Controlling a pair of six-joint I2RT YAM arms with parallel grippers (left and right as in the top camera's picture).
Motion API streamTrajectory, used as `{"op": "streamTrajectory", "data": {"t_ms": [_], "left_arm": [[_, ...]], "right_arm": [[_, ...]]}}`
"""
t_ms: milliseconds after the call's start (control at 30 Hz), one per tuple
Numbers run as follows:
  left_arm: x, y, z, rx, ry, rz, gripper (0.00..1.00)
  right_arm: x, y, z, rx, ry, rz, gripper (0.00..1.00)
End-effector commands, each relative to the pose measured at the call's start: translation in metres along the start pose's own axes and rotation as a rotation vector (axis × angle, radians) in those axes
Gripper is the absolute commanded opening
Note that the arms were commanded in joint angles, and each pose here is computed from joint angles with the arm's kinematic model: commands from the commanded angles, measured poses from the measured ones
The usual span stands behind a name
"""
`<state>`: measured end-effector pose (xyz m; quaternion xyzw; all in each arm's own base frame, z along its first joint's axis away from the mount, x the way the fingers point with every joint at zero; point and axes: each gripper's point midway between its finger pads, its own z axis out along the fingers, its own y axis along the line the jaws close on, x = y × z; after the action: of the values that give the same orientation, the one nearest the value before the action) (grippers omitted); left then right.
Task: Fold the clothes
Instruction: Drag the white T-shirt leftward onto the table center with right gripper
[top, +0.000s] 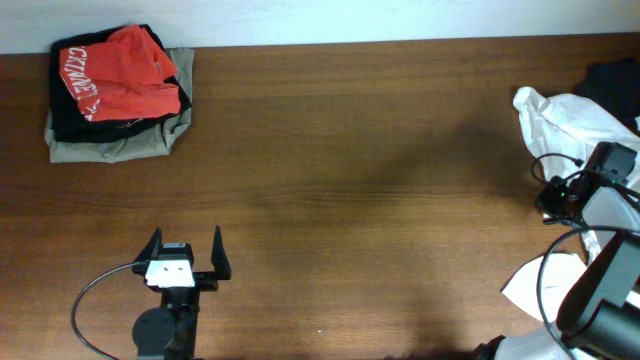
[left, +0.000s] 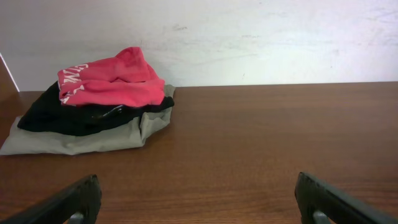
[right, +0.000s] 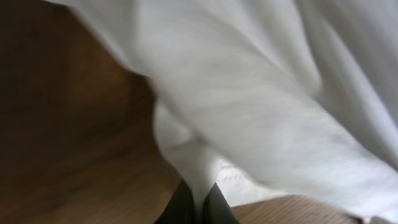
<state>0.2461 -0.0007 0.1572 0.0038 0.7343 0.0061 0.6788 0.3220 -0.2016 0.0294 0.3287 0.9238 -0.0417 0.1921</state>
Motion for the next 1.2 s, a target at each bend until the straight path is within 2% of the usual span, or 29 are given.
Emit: {"op": "streamTrajectory", "data": {"t_ms": [0,33,200,267,367,467,533,600,633,667,700,733,767,800,833,900,967,1067,1100,1167], "left_arm": [[0.001,0.0,0.0,0.002,0.001,0.019,0.99],[0.001,0.0,0.0,0.001,0.001,0.019,0.99],[0.001,0.0,0.0,0.001,0.001,0.019,0.99],[0.001,0.0,0.0,0.001,0.001,0.018,0.99],[0.001,0.0,0.0,0.001,0.001,0.019,0.99],[0.001,0.0,0.0,0.001,0.001,0.018,0.99],[0.001,0.0,0.0,0.001,0.001,0.019,0.99],[0.001,0.0,0.0,0.001,0.001,0.019,0.99],[0.001,0.0,0.0,0.001,0.001,0.019,0.99],[0.001,0.0,0.0,0.001,0.001,0.019,0.99],[0.001,0.0,0.0,0.001,0.001,0.019,0.99],[0.001,0.0,0.0,0.001,0.001,0.018,0.99],[0.001,0.0,0.0,0.001,0.001,0.019,0.99],[0.001,0.0,0.0,0.001,0.001,0.018,0.99],[0.001,0.0,0.0,0.001,0.001,0.019,0.99],[0.001,0.0,0.0,0.001,0.001,0.019,0.99],[0.001,0.0,0.0,0.001,0.001,0.019,0.99],[0.001,0.0,0.0,0.002,0.001,0.019,0.99],[0.001,0.0,0.0,0.001,0.001,0.019,0.99],[0.001,0.0,0.0,0.001,0.001,0.018,0.99]], "right_arm": [[-0.015,0.068,-0.039,-0.271,-0.049,0.006,0.04],[-0.005,0.092,-0.043,-0.34,-0.016,-0.012,0.04],[0.044,0.182,-0.056,-0.45,0.076,-0.16,0.04],[0.078,0.241,-0.072,-0.529,0.097,-0.248,0.04],[0.147,0.344,-0.111,-0.726,0.091,-0.387,0.04],[0.226,0.413,-0.145,-0.908,0.116,-0.486,0.04],[0.269,0.436,-0.16,-0.98,0.138,-0.541,0.04],[0.29,0.441,-0.166,-0.994,0.141,-0.582,0.04],[0.289,0.442,-0.168,-0.994,0.135,-0.588,0.13],[0.28,0.441,-0.169,-0.988,0.112,-0.618,0.29],[0.267,0.439,-0.171,-0.967,0.088,-0.645,0.36],[0.246,0.433,-0.173,-0.928,0.062,-0.661,0.54],[0.206,0.422,-0.179,-0.85,0.017,-0.651,0.69],[0.173,0.409,-0.183,-0.781,-0.017,-0.634,0.79],[0.126,0.388,-0.185,-0.68,-0.05,-0.585,0.99],[0.057,0.341,-0.181,-0.553,-0.079,-0.516,0.99],[0.013,0.295,-0.161,-0.471,-0.085,-0.413,0.99],[-0.015,0.222,-0.125,-0.288,-0.048,-0.319,0.99],[-0.026,0.192,-0.104,-0.233,-0.014,-0.249,0.9],[-0.031,0.169,-0.082,-0.19,0.027,-0.195,0.9]]}}
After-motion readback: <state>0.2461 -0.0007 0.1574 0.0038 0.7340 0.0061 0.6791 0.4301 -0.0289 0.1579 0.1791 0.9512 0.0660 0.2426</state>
